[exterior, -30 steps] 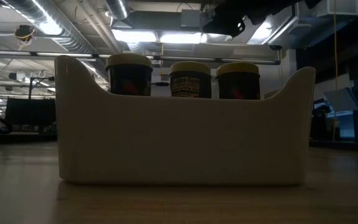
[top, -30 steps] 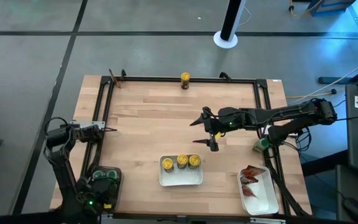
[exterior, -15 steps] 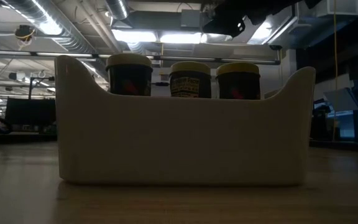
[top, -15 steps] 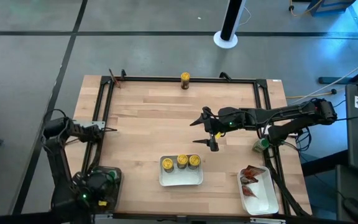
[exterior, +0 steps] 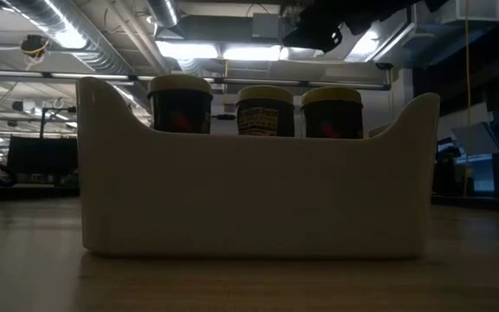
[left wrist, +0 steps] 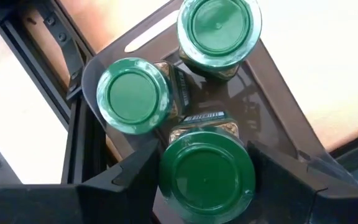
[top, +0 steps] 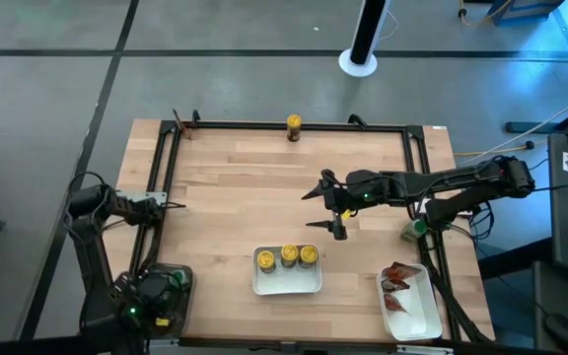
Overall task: Sort spices by type
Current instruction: Put the top green seasoning bottle into the black bin, then put the yellow seasoning bottle into the left white bin
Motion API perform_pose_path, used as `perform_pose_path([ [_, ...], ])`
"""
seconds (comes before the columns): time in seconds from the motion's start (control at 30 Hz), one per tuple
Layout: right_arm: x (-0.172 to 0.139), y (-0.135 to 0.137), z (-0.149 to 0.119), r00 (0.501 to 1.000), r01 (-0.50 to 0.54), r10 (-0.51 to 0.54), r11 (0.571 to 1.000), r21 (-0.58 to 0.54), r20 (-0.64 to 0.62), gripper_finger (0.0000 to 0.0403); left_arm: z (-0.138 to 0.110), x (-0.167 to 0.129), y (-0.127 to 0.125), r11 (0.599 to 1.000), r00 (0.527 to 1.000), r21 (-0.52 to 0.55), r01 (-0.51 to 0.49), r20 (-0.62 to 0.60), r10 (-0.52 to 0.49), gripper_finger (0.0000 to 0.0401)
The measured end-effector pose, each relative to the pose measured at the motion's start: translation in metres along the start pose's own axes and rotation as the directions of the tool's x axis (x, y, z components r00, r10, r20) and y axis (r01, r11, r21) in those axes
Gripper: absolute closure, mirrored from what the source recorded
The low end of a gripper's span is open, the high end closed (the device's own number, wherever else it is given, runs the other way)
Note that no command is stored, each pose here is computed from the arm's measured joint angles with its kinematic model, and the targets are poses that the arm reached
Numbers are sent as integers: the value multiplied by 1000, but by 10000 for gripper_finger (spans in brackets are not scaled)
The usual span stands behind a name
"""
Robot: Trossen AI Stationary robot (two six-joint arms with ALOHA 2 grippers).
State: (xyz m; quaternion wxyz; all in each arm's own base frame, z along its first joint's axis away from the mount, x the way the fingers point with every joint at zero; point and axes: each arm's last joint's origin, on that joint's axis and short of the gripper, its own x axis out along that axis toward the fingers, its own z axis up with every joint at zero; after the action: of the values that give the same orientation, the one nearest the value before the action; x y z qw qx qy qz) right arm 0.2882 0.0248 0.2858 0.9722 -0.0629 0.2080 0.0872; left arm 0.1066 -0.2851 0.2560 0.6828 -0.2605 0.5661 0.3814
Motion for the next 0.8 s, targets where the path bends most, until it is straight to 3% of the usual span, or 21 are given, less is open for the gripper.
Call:
perform_pose_path([
  [0.43,0,0,-1,1000,-1,1,1000,5,-10,61,-11,18,-11,999,998,20,-50,35,49,180],
  [0.8,0,0,-1,1000,-1,1,1000,5,-9,61,-11,16,-9,998,999,32,-49,18,48,119],
])
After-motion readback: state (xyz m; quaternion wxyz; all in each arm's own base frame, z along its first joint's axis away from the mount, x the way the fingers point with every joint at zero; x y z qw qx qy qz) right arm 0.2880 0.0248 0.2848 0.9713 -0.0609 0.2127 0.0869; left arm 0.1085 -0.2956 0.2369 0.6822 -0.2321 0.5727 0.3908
